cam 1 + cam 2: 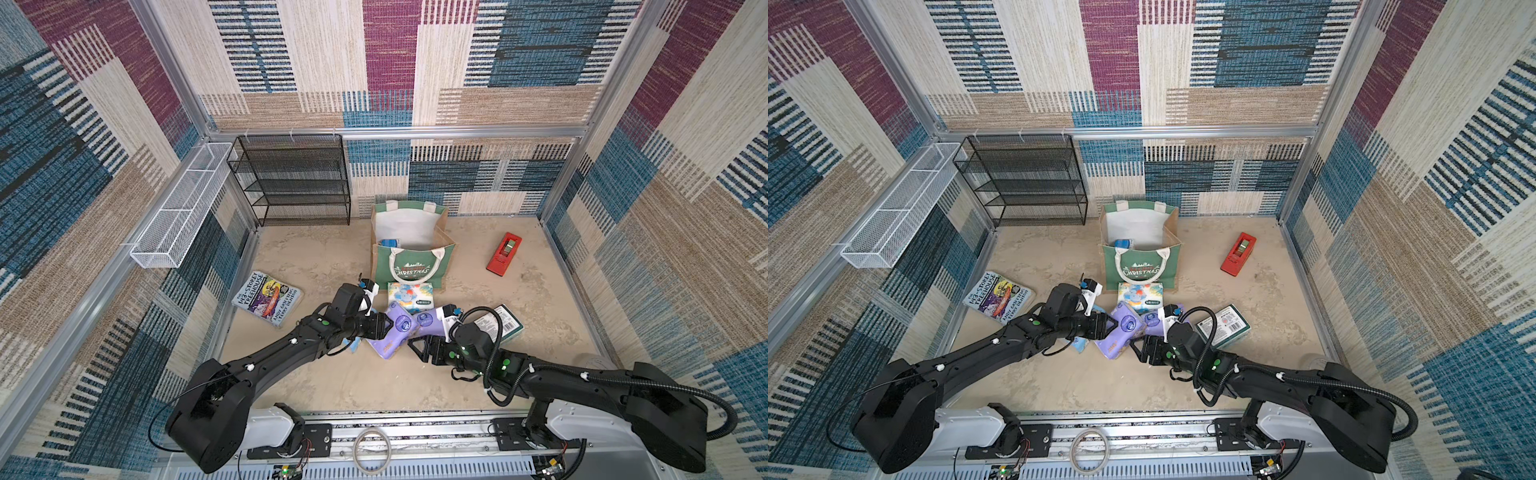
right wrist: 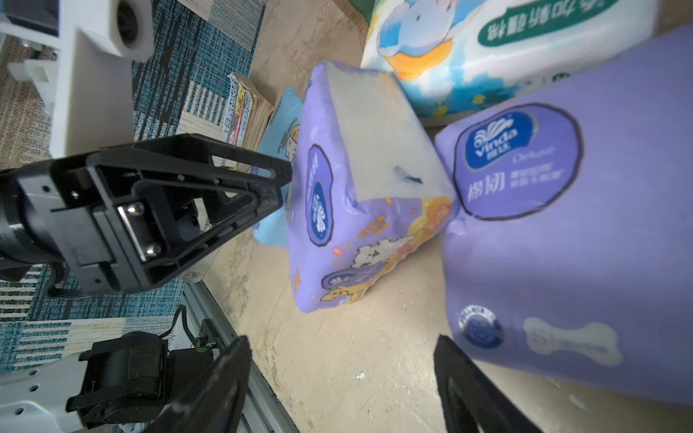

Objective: Put tissues into the canvas bag
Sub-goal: Pick up the pack of facial tissues from the center of the board.

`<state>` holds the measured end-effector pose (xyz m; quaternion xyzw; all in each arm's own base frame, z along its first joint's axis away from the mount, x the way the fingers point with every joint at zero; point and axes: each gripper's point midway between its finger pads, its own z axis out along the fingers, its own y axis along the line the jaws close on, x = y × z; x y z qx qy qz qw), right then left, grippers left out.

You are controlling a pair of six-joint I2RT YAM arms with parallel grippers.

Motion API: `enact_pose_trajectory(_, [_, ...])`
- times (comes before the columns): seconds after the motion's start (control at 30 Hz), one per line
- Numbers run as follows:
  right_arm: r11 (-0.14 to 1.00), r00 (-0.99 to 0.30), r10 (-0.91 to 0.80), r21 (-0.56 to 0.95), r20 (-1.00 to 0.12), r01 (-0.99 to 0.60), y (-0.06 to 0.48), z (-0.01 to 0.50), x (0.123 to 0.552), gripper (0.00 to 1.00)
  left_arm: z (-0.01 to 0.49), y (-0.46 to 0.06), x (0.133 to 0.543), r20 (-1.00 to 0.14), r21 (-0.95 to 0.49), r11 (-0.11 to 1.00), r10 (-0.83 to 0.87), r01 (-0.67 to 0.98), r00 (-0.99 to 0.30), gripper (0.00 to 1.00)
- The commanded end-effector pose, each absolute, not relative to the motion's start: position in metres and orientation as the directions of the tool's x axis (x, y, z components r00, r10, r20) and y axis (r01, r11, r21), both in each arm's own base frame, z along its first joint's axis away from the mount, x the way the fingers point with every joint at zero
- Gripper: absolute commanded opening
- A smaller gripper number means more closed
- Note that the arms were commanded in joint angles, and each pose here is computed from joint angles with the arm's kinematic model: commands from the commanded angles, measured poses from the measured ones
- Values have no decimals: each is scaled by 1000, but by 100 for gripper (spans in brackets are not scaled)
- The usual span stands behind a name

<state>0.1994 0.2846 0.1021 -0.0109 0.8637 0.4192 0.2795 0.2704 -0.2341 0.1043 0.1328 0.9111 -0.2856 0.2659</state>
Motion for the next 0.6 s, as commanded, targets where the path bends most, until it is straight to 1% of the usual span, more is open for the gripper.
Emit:
enact_pose_trajectory(0.0, [590,-837,234,757,-495,-282,300,117,204,77,106,-236,273,-581,-438,794,109,423,-807,62])
enact_pose_trajectory(0.57, [604,-867,216,759,-449,-243,318,96,212,75,106,-222,271,-598,-371,824,140,427,-789,62])
